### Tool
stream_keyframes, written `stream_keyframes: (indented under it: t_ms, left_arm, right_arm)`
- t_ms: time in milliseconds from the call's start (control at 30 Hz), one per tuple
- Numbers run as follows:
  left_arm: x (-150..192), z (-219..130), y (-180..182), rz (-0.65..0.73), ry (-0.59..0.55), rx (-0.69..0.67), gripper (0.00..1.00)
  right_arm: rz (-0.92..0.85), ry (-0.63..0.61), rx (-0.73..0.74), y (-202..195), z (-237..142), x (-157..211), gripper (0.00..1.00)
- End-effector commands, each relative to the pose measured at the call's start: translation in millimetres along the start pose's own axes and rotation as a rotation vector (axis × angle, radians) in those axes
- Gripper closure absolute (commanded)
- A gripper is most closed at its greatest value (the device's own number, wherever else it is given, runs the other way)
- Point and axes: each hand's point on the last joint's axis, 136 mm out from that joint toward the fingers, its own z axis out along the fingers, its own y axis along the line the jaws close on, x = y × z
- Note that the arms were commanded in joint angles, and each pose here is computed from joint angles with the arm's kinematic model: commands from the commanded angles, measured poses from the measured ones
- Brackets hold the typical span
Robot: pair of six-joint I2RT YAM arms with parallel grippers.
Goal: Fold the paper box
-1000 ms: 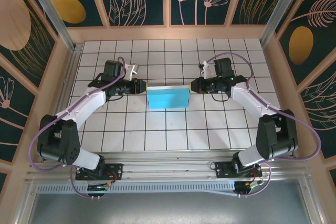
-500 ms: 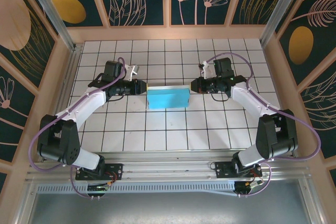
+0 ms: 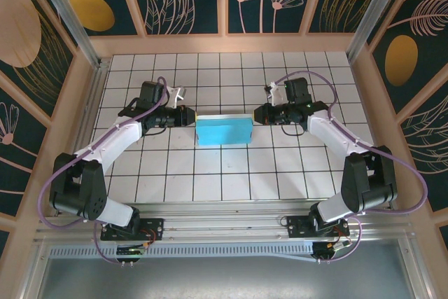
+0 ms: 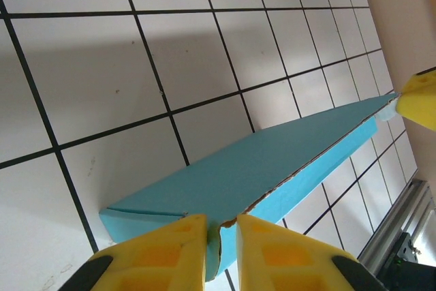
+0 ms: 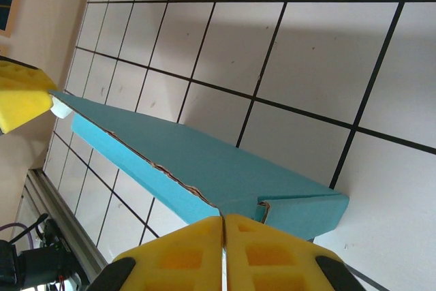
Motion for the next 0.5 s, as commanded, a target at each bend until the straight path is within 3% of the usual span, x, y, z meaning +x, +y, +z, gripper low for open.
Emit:
stream_keyframes:
  t_ms: [0,467]
  left_arm:
    - [3,-1,-9,-0.020,0.001,0.043,0.82]
    - [15,4,-1,-0.062,0.021,0.036,0.83]
  right_arm:
    - [0.011,0.009,0.007,-1,6,6,0.90]
    - [0.017,0.007,0.013,-2,6,11,0.90]
